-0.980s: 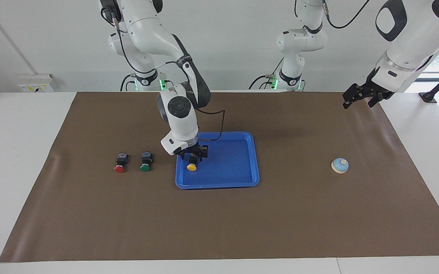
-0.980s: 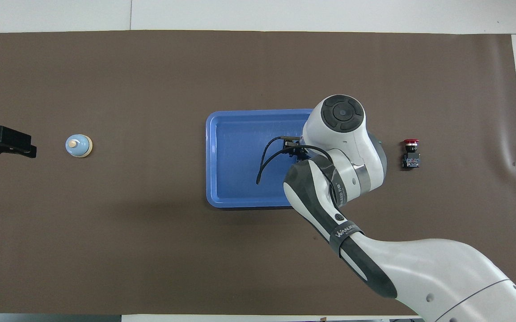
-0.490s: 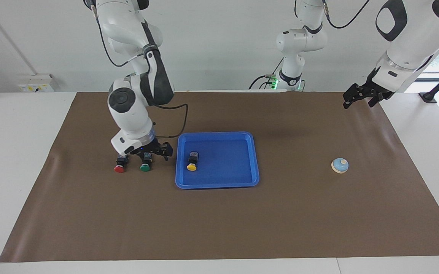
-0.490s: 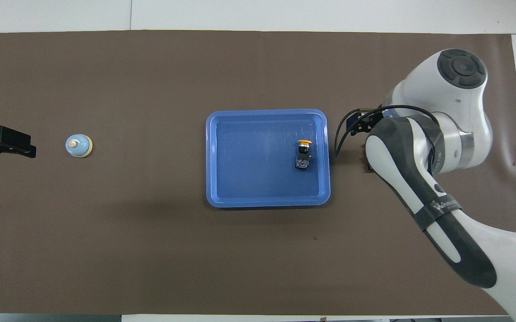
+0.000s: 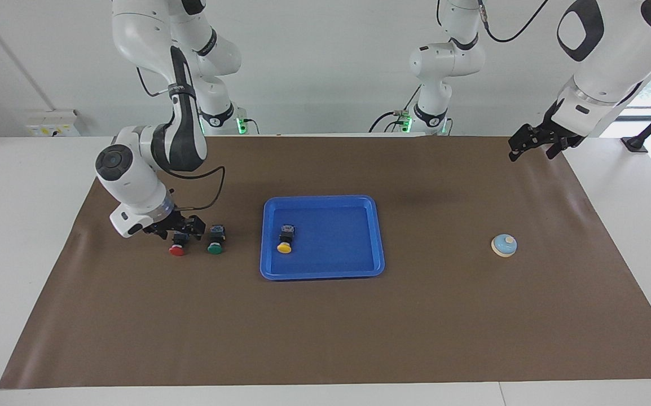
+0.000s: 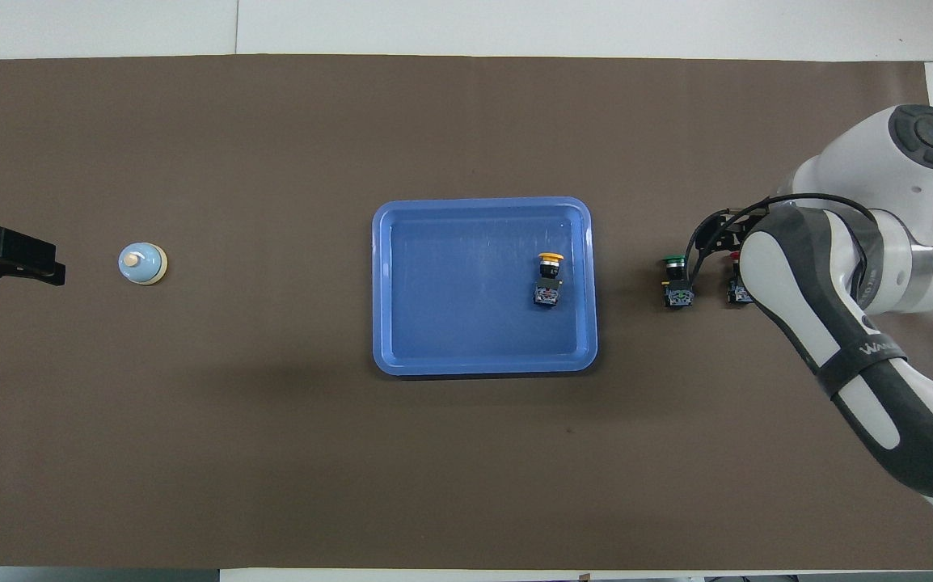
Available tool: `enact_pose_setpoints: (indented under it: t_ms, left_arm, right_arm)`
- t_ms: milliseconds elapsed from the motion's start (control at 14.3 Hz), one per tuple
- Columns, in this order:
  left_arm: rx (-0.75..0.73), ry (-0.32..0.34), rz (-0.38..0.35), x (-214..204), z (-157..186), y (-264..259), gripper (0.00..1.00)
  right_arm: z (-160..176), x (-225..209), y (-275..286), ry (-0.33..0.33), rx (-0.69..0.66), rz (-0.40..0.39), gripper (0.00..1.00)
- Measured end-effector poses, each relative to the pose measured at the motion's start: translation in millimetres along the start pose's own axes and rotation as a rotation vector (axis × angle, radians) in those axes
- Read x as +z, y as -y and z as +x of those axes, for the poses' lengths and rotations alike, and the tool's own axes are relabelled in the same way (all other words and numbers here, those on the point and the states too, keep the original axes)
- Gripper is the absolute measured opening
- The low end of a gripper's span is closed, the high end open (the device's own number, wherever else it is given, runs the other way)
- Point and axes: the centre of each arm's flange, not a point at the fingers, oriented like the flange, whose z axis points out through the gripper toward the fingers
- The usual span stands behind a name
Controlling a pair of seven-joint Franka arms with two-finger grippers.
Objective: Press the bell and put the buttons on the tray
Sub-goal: 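Move the right gripper back and grasp the red button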
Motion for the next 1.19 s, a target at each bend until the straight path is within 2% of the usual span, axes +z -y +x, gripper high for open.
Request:
enact_pose_setpoints:
  t_ms: [350, 700, 770, 840, 910, 1120, 1190]
  left_arm:
    - [0.0, 0.0, 0.0, 0, 0, 0, 1.0]
    - [0.0, 0.0, 0.0, 0, 0, 0, 1.0]
    - [0.0, 0.0, 0.0, 0, 0, 0, 1.0]
    - [0.0, 0.0, 0.0, 0, 0, 0, 1.0]
    - [0.0, 0.0, 0.0, 0, 0, 0, 1.0]
    - [0.0, 0.0, 0.0, 0, 0, 0, 1.0]
    - [0.0, 0.0, 0.0, 0, 0, 0, 1.0]
  right_arm:
    - [-15, 18, -28, -0.024, -0.024, 0.0, 1.0]
    - [-22, 31, -29, -0.04, -0.025, -0.001, 1.0]
    - [-22, 32, -29, -0.038, -0.025, -0.001, 0.93]
    - [-22, 32, -29, -0.038, -0.025, -0.001, 0.93]
    - [-22, 32, -29, -0.037, -0.025, -0.001, 0.85]
    - [-23, 33, -28, -0.037, -0.025, -0.001, 0.47]
    - [-22, 33, -28, -0.042, -0.025, -0.001, 0.41]
